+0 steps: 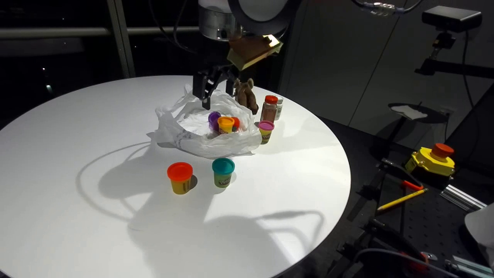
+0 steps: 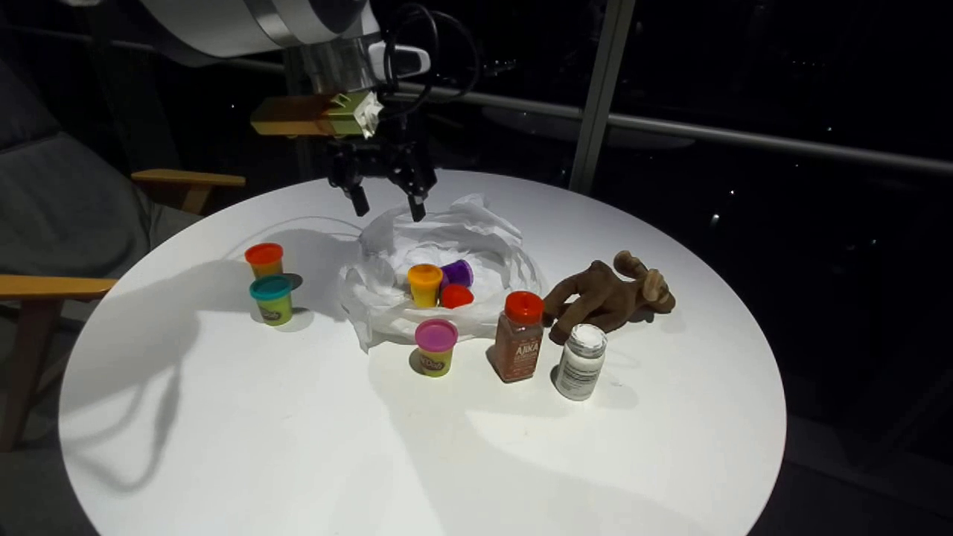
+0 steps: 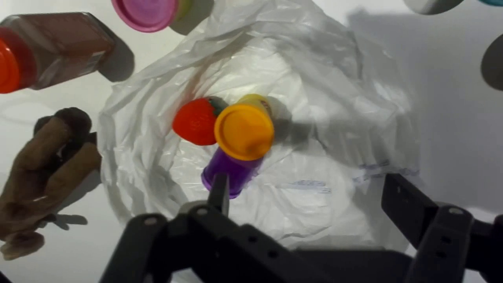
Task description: Remove the objects from the plastic and put them on the table
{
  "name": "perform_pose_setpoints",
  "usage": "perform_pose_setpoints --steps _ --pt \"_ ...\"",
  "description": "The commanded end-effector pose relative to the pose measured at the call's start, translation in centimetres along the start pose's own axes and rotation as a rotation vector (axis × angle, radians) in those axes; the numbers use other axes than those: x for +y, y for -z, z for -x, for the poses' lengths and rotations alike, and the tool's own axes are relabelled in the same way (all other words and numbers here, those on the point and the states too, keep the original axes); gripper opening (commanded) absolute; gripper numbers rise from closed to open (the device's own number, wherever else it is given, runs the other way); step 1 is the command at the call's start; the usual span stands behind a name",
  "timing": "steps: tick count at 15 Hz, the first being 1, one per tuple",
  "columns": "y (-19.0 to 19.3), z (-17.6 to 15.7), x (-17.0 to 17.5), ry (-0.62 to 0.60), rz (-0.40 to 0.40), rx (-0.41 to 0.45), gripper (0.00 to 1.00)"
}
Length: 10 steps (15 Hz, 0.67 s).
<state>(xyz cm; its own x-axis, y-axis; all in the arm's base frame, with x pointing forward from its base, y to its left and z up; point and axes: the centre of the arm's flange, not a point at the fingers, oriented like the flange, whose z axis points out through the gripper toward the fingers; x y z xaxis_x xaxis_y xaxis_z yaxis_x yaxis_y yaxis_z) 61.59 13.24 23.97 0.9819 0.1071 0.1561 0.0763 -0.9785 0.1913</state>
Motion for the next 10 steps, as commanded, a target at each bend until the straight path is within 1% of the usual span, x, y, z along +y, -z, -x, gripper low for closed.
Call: perform_pose_setpoints --steps 1,3,7,10 --pt "-3.0 -3.3 1.1 -0.107 0.093 -0.037 1.0" --pt "-5.0 -3.9 1.8 -0.137 0.113 -0.092 1.0" --pt "-7.7 -4.0 1.6 -0.141 0.115 -0.189 1.0" --pt "-8.6 -4.0 1.7 -0.166 0.105 -0.222 1.0"
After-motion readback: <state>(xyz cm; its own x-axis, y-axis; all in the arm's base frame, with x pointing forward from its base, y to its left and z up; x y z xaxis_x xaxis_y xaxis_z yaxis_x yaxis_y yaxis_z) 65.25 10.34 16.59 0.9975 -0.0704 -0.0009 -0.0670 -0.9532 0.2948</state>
